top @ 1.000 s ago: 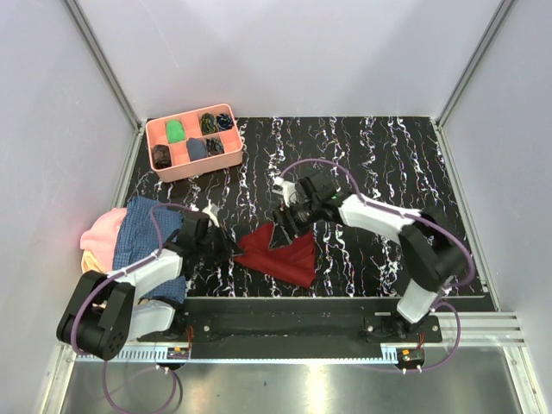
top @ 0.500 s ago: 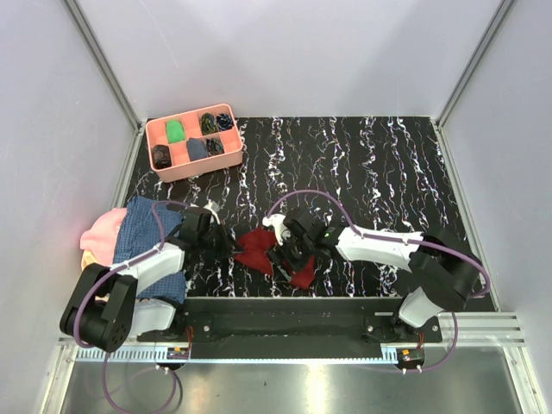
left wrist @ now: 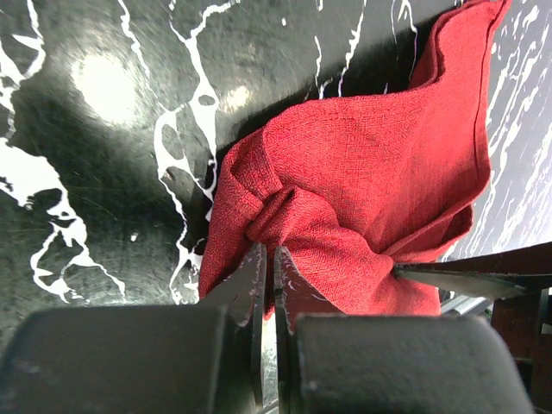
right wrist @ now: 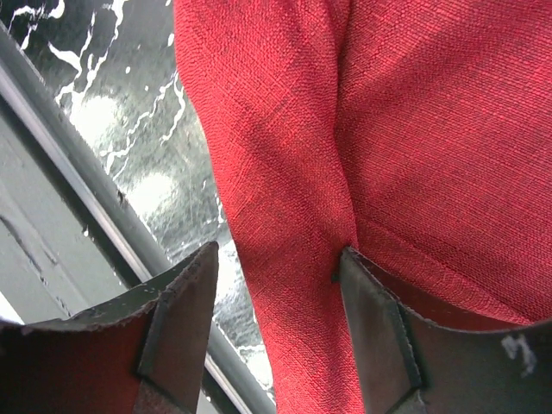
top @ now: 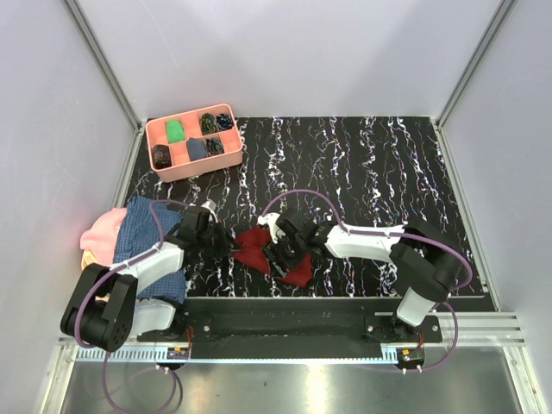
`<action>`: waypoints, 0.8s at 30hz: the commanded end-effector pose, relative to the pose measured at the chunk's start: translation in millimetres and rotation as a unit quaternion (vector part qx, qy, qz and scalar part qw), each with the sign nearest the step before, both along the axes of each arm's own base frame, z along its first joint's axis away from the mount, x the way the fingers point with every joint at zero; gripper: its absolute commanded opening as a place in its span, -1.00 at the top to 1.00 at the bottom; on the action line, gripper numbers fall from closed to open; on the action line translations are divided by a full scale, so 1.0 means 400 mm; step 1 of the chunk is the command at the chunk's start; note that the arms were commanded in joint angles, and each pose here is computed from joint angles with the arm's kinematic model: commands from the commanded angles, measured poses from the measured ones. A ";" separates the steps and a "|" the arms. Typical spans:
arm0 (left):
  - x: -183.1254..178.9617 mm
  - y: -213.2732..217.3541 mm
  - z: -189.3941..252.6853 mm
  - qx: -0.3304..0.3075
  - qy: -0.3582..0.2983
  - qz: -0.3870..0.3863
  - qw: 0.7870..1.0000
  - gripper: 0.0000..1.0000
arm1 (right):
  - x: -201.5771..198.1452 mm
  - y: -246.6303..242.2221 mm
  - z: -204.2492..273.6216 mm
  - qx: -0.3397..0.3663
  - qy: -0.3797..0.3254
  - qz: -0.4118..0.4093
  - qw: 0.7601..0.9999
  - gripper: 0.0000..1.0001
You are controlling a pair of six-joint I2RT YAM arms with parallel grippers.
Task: Fold the napkin, place the utensils inside, and roll it up
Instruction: Roll the napkin with the utensil
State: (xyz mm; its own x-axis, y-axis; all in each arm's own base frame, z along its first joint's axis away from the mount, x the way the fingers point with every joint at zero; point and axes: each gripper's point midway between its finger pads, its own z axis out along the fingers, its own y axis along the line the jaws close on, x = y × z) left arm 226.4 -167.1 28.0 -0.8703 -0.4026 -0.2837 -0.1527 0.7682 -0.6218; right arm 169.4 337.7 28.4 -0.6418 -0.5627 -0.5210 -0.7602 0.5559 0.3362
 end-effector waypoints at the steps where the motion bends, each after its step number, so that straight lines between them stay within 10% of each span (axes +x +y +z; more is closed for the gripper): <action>1: 0.023 0.004 0.013 0.011 -0.009 0.003 1.000 1.00 | 0.005 -0.052 -0.097 -0.080 0.006 -0.028 0.996 -0.29; 9: 0.046 -0.013 0.047 -0.004 -0.031 -0.009 0.999 0.97 | -0.032 -0.075 -0.115 -0.103 0.050 -0.044 0.992 0.34; 17: 0.092 0.026 0.122 0.034 -0.089 -0.007 0.995 0.04 | -0.100 -0.005 -0.051 -0.048 0.167 -0.024 0.985 0.66; 24: 0.056 0.035 0.122 0.032 -0.115 -0.021 0.993 -0.21 | -0.050 0.015 0.000 0.014 0.240 -0.038 0.970 0.67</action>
State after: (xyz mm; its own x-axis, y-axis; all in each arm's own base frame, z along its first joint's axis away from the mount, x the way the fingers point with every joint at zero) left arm 252.2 -157.3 75.7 -0.8132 -0.3634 -0.4545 -0.0232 0.8006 -0.5987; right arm 154.4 352.3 24.7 -0.8043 -0.5116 -0.3021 -0.5838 0.5859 0.5621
